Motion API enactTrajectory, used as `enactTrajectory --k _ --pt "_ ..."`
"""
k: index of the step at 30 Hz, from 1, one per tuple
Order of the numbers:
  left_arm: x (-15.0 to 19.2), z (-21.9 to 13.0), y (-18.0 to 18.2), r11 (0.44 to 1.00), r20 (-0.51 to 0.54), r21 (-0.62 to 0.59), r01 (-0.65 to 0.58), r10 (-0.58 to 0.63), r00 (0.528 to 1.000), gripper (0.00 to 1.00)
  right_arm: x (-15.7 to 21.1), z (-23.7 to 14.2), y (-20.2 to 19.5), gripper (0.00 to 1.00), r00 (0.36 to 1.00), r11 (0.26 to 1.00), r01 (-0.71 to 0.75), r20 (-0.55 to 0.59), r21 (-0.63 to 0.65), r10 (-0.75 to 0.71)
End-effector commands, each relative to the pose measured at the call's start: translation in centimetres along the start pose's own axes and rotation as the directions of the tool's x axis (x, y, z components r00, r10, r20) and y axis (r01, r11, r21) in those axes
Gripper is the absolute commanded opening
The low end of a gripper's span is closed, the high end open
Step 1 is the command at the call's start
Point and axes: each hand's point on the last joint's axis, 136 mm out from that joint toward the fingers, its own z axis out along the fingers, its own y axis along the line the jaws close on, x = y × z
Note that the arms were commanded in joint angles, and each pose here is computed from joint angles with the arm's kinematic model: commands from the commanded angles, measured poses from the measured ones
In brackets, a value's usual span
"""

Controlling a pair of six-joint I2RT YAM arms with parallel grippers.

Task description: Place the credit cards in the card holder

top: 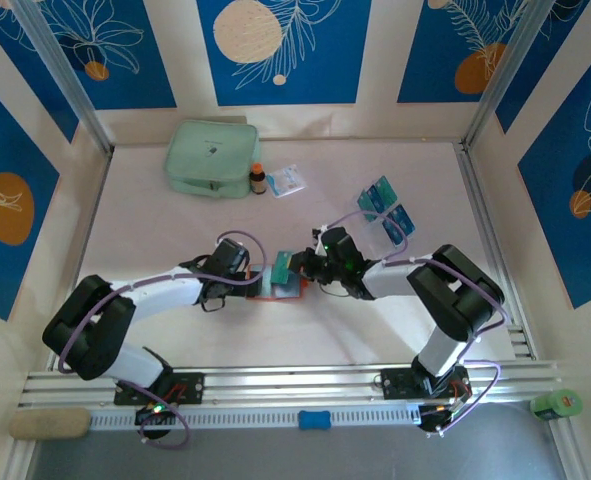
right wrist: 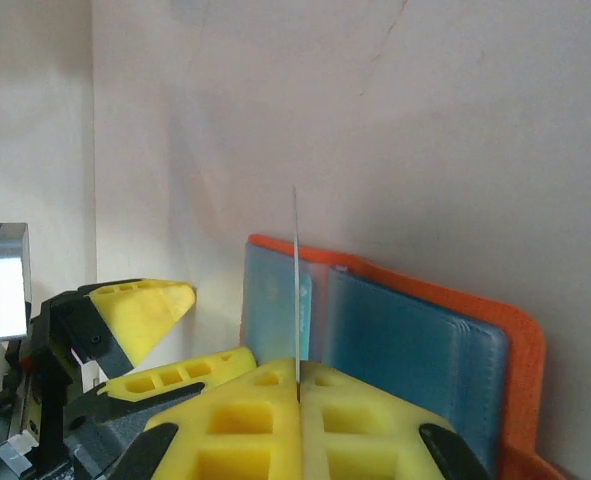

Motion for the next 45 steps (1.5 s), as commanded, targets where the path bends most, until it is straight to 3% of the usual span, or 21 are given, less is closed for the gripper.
enactTrajectory --k 1,45 --pt "0.4 0.2 0.8 1.0 -0.005 -0.02 0.02 -0.02 1.0 1.0 0.2 0.3 -0.3 0.0 1.0 1.0 -0.001 0.009 -0.001 0.001" --pt "0.5 0.3 0.6 1.0 0.003 -0.004 0.03 -0.03 1.0 1.0 4.0 1.4 -2.2 0.0 0.993 0.997 -0.045 -0.105 0.056 0.051"
